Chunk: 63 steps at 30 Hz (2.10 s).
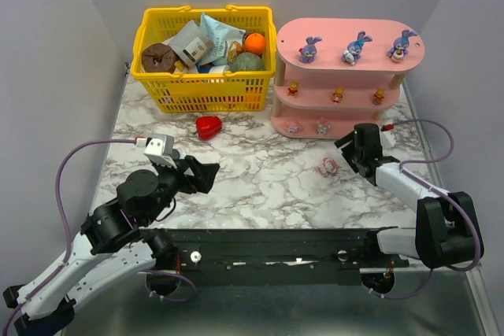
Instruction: Place and organize the plastic toys onto the shelf
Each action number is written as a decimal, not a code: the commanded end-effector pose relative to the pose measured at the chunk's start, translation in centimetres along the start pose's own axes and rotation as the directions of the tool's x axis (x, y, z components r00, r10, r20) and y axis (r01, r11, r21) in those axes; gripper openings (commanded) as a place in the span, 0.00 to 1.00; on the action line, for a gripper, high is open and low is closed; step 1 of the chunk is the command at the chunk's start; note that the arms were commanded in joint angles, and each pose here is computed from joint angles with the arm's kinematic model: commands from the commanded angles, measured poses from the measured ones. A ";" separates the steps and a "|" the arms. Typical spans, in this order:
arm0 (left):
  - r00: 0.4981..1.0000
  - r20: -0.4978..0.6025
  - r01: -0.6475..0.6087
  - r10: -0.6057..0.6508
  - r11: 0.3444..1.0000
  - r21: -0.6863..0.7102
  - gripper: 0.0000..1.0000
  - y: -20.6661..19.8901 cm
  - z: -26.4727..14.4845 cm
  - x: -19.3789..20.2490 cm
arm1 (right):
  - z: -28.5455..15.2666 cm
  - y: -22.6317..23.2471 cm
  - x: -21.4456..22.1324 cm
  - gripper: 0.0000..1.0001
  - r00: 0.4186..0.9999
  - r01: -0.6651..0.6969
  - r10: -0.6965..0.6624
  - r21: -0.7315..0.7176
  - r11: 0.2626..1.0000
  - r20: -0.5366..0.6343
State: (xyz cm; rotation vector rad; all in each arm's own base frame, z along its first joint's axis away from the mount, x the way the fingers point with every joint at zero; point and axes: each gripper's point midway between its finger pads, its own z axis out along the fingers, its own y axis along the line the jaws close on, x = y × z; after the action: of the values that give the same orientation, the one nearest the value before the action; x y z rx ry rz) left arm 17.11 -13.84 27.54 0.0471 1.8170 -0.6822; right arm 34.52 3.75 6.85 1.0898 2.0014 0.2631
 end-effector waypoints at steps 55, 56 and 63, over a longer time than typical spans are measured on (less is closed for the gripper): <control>1.000 0.020 0.006 -0.007 0.999 0.049 0.99 -0.5 0.0 0.3 | -3.9 -1.8 10.5 0.24 0.827 0.102 -0.035 0.089 0.991 -0.560; 1.000 0.023 0.007 -0.009 0.999 0.049 0.99 -0.5 0.0 0.2 | -4.0 -1.7 10.4 0.22 0.827 0.119 -0.065 0.062 0.991 -0.558; 1.000 -0.017 0.016 -0.015 0.997 0.080 0.99 -1.2 0.6 1.2 | -6.7 3.4 11.4 0.09 0.778 0.202 -0.418 -0.444 0.873 -0.469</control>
State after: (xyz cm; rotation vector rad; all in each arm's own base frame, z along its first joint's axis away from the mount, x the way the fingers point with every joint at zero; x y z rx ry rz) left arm 16.77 -14.55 27.63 0.0622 1.7872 -0.7443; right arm 27.86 12.38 3.50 0.8917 2.5752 0.5947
